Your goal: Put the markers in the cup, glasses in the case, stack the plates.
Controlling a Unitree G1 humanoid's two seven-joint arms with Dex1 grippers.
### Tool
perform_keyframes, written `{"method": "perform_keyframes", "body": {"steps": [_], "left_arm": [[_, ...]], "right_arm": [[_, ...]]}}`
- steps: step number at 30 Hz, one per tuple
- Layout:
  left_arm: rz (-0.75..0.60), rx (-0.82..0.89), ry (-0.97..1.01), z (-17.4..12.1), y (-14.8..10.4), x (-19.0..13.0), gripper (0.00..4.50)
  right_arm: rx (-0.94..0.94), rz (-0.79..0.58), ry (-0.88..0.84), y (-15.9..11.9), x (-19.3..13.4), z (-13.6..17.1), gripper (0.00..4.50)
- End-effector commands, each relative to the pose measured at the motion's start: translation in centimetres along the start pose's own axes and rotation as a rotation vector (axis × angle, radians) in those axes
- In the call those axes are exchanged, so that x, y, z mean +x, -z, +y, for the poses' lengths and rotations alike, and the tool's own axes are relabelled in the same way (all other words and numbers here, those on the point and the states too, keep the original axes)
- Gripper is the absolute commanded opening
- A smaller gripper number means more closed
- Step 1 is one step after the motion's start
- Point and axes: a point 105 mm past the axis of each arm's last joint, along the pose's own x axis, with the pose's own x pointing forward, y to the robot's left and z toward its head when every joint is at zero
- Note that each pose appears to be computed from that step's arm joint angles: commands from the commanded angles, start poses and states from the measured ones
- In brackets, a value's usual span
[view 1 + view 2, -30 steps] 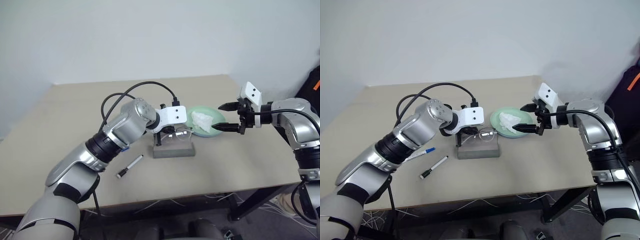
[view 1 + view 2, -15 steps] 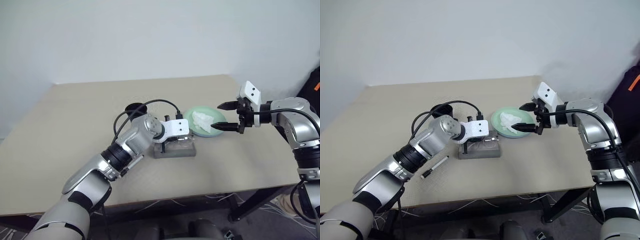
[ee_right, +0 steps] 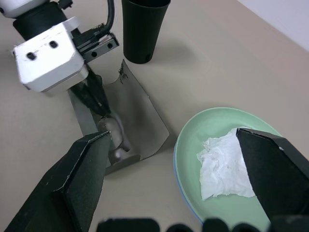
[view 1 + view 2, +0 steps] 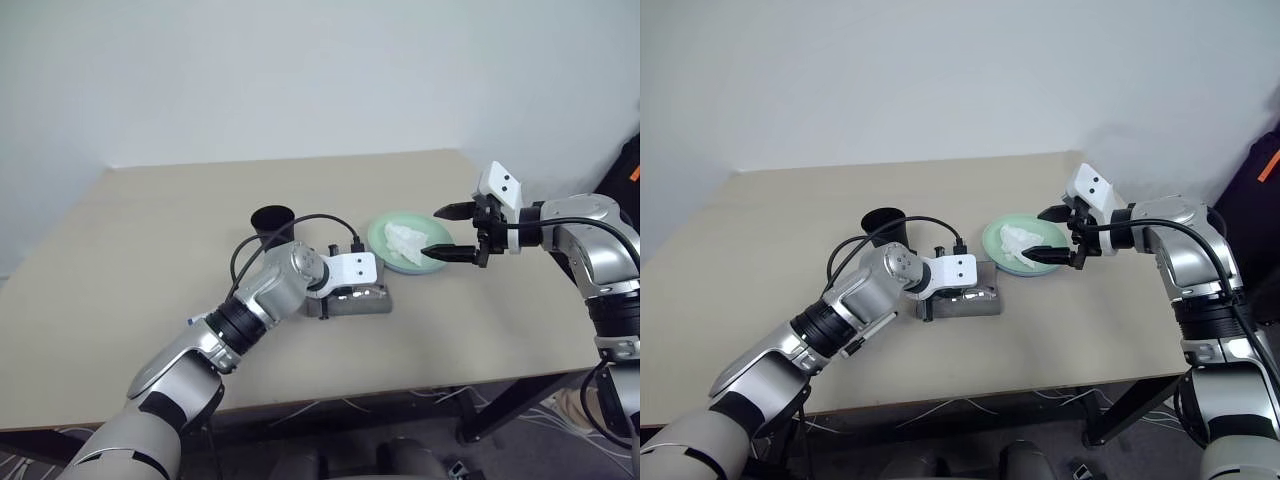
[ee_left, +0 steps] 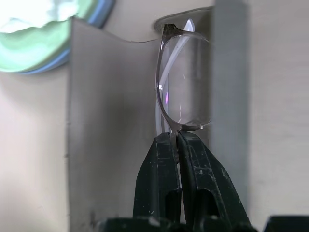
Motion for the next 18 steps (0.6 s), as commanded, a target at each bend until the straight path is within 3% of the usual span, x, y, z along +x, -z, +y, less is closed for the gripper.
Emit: {"method": "perform_keyframes", "body": {"steps": [1,8,11,16,18], "left_arm": [[-0.019,0.046,0.030,-0.4,-0.9,-0.9,0.04],[-0.013,0.080,0.062,-1.0,-1.0,-1.2,0.04],[-0.009,0.088,0.062,-0.8,-0.8,-1.2,0.66],[-0.025,0.067,0.012,0.5,-1.3,-1.9,2.33],[-0.048,0.046,-0.021,1.6,-1.9,-2.5,2.33]], "right_arm": [[-0.052,-0.046,0.024,-1.9,-0.6,-0.4,4.50],[-0.052,-0.047,0.022,-2.0,-0.4,-0.4,4.50],[-0.052,-0.048,0.022,-2.0,-0.4,-0.5,4.50],[-0.051,-0.048,0.022,-1.9,-0.3,-0.5,4.50],[-0.051,-0.049,0.021,-1.9,-0.3,-0.5,4.50]]}}
